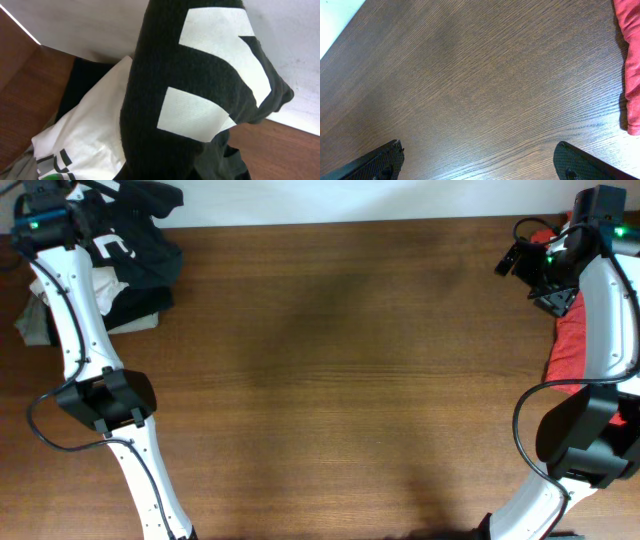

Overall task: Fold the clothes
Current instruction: 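Carry the bundle to the top-left clothes stack with the left gripper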

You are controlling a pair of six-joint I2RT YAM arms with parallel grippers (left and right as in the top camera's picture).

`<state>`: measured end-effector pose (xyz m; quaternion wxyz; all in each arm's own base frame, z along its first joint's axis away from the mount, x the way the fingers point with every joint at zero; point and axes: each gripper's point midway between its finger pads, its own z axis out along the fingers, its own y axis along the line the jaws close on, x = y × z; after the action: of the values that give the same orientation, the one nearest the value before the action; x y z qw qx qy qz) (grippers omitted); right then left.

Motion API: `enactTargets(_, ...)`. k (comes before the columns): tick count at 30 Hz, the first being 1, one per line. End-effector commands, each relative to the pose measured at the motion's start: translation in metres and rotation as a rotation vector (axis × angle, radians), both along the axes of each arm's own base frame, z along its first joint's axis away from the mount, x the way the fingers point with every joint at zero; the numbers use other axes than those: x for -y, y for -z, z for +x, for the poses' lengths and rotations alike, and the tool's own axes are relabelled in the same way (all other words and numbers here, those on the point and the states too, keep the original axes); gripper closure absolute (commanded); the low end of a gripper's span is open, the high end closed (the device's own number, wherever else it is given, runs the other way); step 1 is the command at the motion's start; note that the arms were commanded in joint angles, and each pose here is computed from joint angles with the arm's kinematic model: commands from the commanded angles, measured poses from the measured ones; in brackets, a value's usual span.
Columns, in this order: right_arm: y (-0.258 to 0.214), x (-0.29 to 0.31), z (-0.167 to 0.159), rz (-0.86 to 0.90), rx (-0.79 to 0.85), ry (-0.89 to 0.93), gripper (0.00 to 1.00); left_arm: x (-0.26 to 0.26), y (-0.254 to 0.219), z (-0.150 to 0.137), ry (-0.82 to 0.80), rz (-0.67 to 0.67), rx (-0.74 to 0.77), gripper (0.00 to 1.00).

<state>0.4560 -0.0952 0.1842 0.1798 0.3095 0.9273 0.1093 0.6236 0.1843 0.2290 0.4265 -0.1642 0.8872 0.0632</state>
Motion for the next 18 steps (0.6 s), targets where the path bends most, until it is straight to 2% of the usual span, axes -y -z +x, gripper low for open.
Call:
enactTargets(1, -0.010, 0.003, 0.000, -0.018, 0.022, 0.001, 0.01, 0.008, -0.072, -0.009, 0.022, 0.011, 0.142, 0.98)
enactTargets(5, -0.010, 0.003, 0.001, -0.019, 0.023, 0.001, 0.01, 0.030, -0.104, -0.009, 0.067, 0.018, 0.212, 0.98)
enactTargets(9, -0.010, 0.003, 0.000, -0.018, 0.022, 0.001, 0.01, 0.040, -0.112, -0.009, 0.084, 0.020, 0.226, 0.98)
enactTargets(15, -0.010, 0.003, 0.001, -0.019, 0.023, 0.001, 0.01, 0.009, -0.094, -0.017, -0.011, 0.046, 0.167, 0.99)
enactTargets(18, -0.010, 0.003, 0.000, -0.018, 0.022, 0.001, 0.01, -0.018, -0.062, -0.018, -0.061, 0.039, 0.100, 0.98)
